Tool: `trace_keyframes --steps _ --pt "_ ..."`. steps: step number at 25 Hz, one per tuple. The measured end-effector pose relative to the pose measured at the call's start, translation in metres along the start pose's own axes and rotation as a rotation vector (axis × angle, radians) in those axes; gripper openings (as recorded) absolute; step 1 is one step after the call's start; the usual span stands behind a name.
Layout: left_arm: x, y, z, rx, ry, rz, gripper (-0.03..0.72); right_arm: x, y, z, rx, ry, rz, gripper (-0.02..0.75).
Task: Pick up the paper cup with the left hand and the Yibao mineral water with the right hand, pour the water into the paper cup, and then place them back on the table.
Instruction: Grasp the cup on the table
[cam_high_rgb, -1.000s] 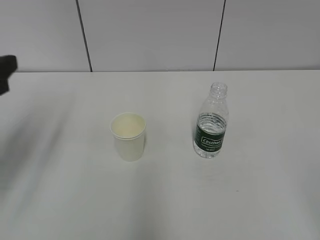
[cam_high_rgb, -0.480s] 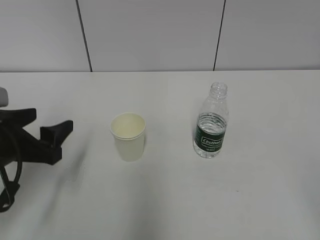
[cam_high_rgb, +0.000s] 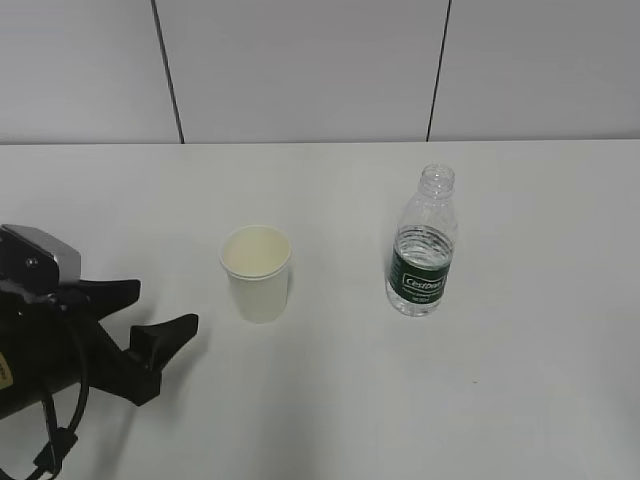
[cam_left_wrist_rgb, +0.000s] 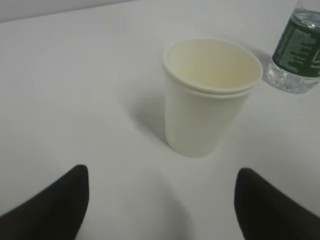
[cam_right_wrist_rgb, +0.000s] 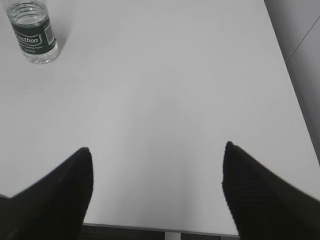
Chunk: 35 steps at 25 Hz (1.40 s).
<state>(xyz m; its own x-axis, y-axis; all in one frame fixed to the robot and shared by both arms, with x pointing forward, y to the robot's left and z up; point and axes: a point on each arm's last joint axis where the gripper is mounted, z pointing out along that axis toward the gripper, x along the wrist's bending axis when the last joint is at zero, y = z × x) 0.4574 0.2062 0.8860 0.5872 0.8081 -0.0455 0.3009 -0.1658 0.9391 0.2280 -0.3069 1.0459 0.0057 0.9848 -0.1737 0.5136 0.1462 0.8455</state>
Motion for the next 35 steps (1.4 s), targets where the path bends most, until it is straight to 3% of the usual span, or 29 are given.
trace_keyframes --steps 8,23,35 --pt "-0.005 -0.029 0.008 0.106 -0.091 -0.018 0.548 0.0 0.0 0.0 0.0 0.0 0.002 0.592" --pt "0.019 -0.009 0.053 -0.01 -0.25 0.103 0.546 0.0 0.0 0.0 0.0 0.0 0.002 0.592" --pt "0.03 -0.009 0.096 -0.045 -0.354 0.151 0.546 0.0 0.0 0.0 0.0 0.0 0.002 0.592"
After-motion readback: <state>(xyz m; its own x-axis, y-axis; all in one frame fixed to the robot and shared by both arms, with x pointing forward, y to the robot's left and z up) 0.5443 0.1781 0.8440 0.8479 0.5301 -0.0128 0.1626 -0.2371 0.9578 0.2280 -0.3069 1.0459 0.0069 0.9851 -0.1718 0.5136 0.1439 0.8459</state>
